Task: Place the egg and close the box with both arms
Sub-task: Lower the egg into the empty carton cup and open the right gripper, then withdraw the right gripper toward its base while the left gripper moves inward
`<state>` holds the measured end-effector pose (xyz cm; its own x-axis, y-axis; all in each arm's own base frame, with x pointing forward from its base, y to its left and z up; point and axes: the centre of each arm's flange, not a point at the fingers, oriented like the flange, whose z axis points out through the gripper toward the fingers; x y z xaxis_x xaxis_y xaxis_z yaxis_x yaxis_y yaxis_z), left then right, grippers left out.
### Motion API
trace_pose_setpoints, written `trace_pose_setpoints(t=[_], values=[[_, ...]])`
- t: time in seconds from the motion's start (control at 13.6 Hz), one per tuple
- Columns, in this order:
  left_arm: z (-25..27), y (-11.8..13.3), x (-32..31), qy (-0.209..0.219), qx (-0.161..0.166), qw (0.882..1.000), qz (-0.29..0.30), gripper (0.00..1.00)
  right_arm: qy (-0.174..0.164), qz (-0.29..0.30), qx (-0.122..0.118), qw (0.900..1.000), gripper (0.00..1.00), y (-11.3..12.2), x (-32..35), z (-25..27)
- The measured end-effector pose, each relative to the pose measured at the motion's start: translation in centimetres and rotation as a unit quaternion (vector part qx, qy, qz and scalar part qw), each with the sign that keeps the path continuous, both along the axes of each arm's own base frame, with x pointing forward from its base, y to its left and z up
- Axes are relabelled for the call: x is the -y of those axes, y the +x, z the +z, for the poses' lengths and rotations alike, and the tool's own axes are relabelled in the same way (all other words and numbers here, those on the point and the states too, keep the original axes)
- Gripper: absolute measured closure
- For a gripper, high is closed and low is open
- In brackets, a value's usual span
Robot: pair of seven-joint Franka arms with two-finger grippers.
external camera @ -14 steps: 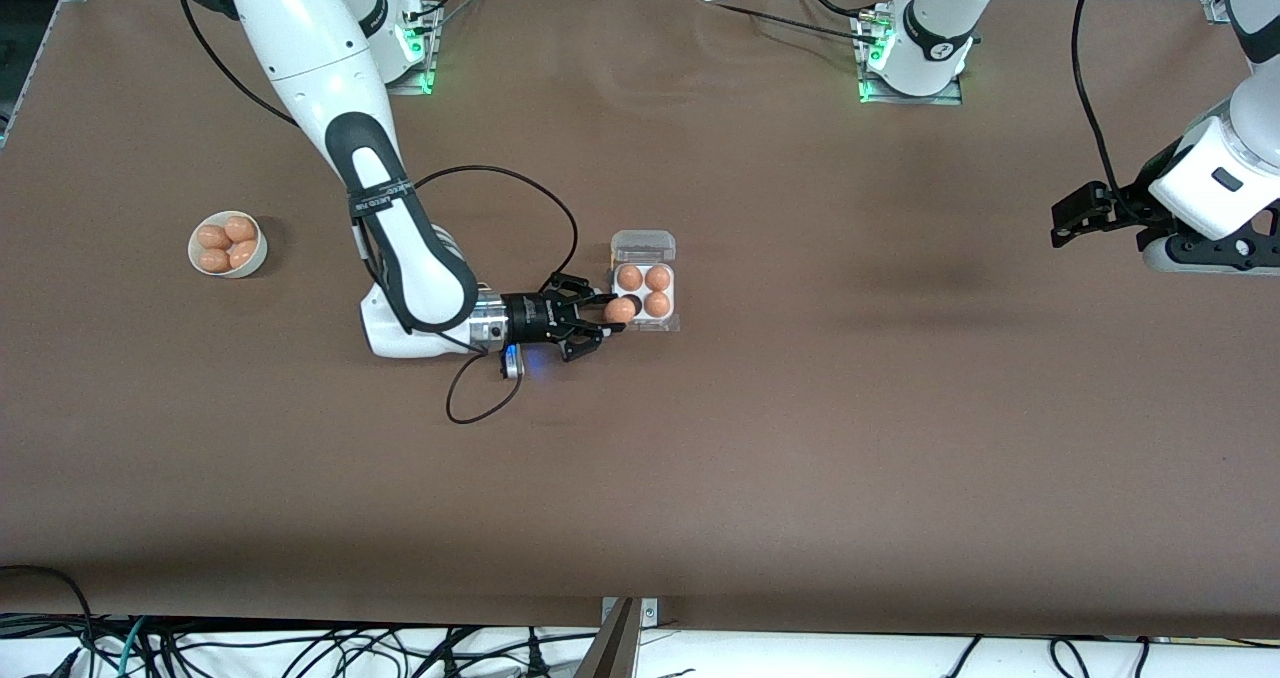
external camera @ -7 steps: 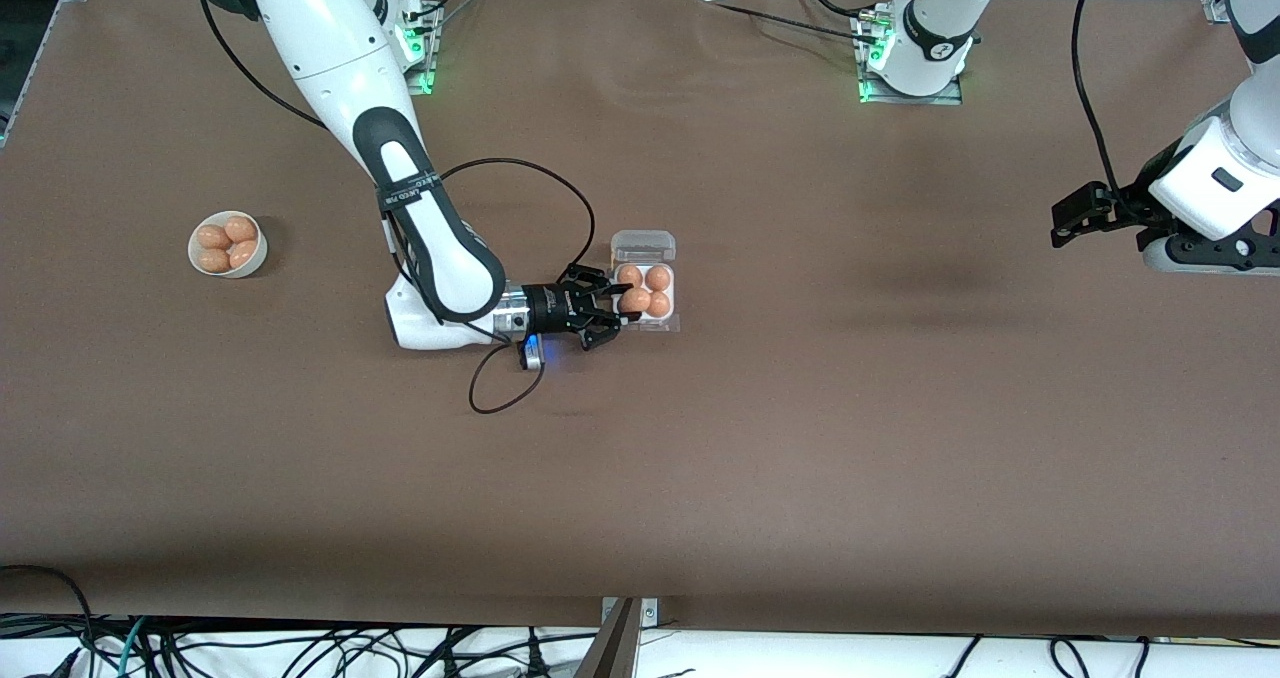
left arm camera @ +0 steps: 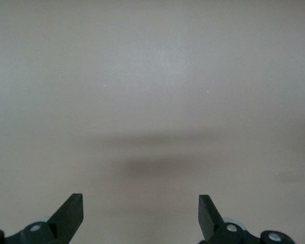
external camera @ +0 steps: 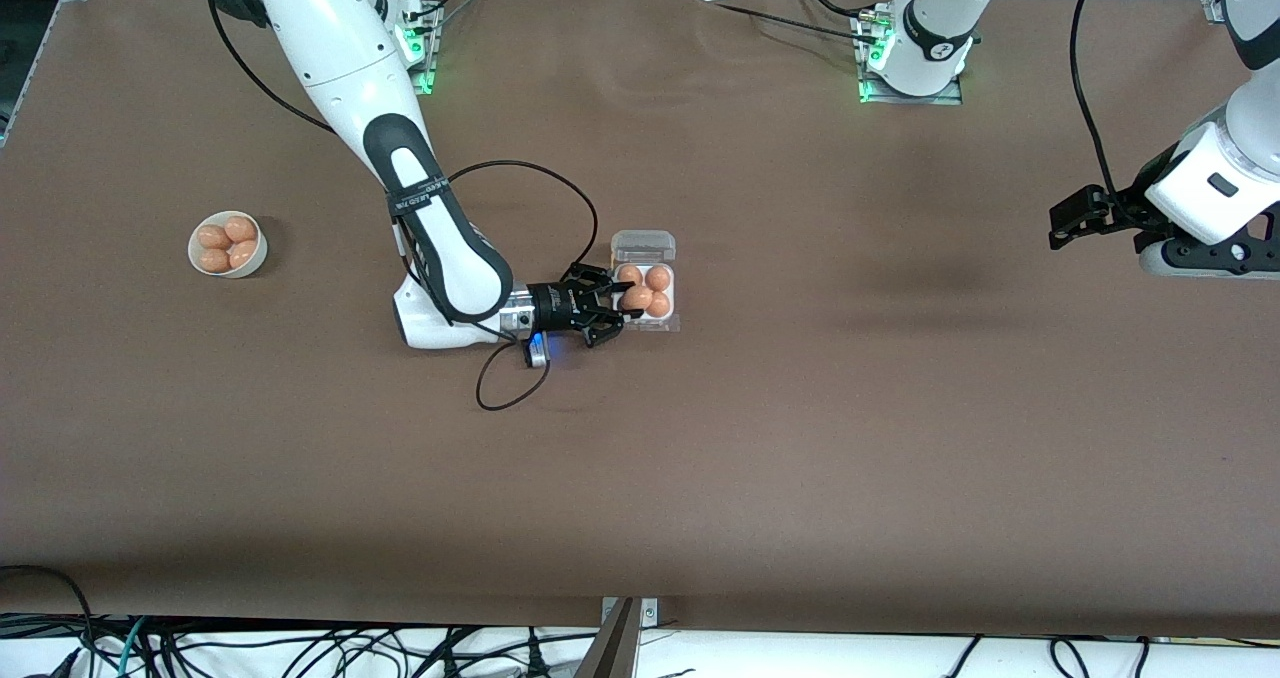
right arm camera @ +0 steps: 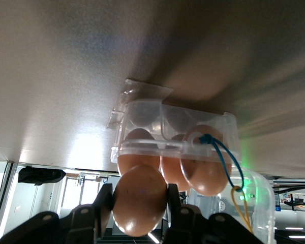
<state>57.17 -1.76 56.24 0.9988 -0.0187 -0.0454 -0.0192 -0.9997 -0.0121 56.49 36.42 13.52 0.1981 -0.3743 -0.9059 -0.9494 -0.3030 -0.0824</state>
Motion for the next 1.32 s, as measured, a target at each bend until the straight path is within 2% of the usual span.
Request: trace_pose_setpoints(t=[0.73,0.88,1.1,1.17,1.32], values=[[-0.02,0.01,0.00,0.000,0.000,1.000,0.000,0.00,0.006,0.006,-0.003,1.000,0.52,-0.53,-0.87,0.15],[-0.02,0.01,-0.01,0.000,0.000,1.000,0.000,0.00,0.005,0.007,-0.003,1.000,0.37,-0.58,-0.82,0.00],[-0.02,0.01,-0.03,0.000,0.000,1.000,0.000,0.00,0.004,0.010,0.003,1.000,0.05,-0.39,-0.81,0.21],[-0.02,0.01,-0.03,0.000,0.000,1.000,0.000,0.00,0.002,0.013,0.005,1.000,0.00,-0.35,-0.74,0.26],[0.00,0.01,-0.03,0.000,0.000,1.000,0.000,0.00,-0.009,0.027,0.015,0.999,0.00,-0.16,-0.46,0.51]])
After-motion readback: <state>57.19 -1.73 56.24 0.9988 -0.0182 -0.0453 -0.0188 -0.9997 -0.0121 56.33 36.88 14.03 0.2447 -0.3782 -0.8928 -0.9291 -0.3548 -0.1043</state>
